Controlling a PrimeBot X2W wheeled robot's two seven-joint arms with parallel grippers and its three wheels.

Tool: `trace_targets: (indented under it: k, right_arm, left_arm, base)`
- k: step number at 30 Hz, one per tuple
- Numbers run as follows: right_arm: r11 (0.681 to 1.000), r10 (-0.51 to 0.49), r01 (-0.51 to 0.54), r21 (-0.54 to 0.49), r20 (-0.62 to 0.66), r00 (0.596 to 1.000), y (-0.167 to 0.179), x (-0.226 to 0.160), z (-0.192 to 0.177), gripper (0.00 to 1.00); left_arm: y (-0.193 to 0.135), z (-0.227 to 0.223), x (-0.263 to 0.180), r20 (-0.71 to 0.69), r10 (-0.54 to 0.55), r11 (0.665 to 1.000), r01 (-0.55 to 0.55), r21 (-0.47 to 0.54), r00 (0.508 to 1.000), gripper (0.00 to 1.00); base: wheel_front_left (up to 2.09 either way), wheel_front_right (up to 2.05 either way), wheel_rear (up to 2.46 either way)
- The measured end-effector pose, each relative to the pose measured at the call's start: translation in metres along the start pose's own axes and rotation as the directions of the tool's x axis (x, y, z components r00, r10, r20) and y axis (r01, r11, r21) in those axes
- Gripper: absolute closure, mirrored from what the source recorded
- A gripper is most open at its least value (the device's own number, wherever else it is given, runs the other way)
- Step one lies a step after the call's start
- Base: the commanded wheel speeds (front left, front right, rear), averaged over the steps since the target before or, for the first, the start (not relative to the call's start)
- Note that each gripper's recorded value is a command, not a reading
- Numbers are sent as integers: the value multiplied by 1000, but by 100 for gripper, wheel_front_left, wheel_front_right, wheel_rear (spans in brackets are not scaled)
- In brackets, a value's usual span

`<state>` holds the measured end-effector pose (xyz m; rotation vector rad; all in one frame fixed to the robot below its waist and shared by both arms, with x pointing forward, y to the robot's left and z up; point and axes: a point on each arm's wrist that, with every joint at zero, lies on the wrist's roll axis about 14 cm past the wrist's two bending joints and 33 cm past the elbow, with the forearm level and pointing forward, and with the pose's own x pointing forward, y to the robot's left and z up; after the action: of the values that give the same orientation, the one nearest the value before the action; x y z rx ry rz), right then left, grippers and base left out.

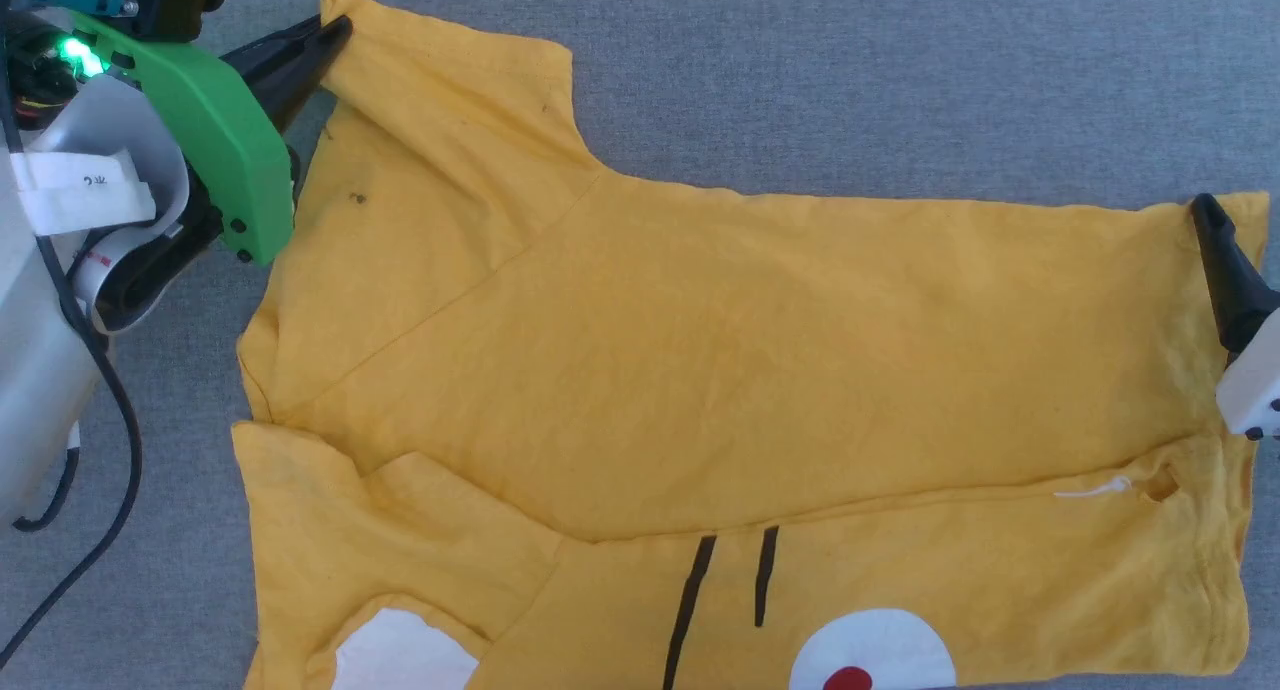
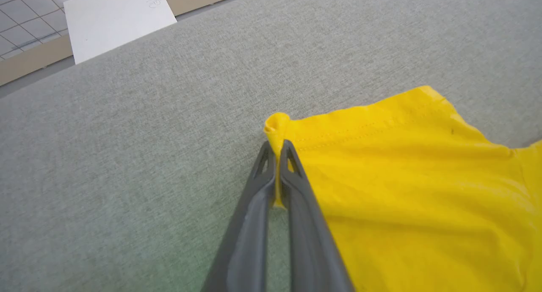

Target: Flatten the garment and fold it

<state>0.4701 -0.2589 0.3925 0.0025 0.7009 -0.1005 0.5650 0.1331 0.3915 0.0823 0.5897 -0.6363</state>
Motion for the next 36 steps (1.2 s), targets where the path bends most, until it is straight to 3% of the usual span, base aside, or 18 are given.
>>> trace_targets:
  k: [4,5,7,13,19,26,36]
  right_arm:
    - [1000,0,1,19,-57,998,1,4,-14,0]
    - [1000,2,0,30,-67,998,2,5,-16,24]
    - [999,5,-3,39,-74,997,3,5,-18,100]
    - [999,17,-15,31,-47,999,7,7,-14,100]
    - [999,40,-40,7,65,997,11,1,7,100]
    - [999,47,-51,15,195,980,7,-27,33,100]
    - [994,44,-64,84,227,973,-1,-85,11,100]
  left_arm:
    - [2,-6,2,-11,0,1000,0,-9,1000,100]
    - [2,-7,3,-13,0,1000,0,-10,1000,100]
    - [2,-8,4,-16,-1,1000,1,-12,1000,100]
    - [2,-4,5,13,-3,1000,3,-17,1000,100]
    - [8,38,-8,193,30,999,-25,-31,981,100]
    - [1,59,-57,342,77,997,-62,-55,937,100]
    - [-35,36,-147,414,180,978,-117,-173,892,100]
  base:
    - [0,0,0]
    - [0,0,0]
    - [0,0,0]
    - [0,0,0]
    - [0,0,0]
    - [0,0,0]
    - [0,0,0]
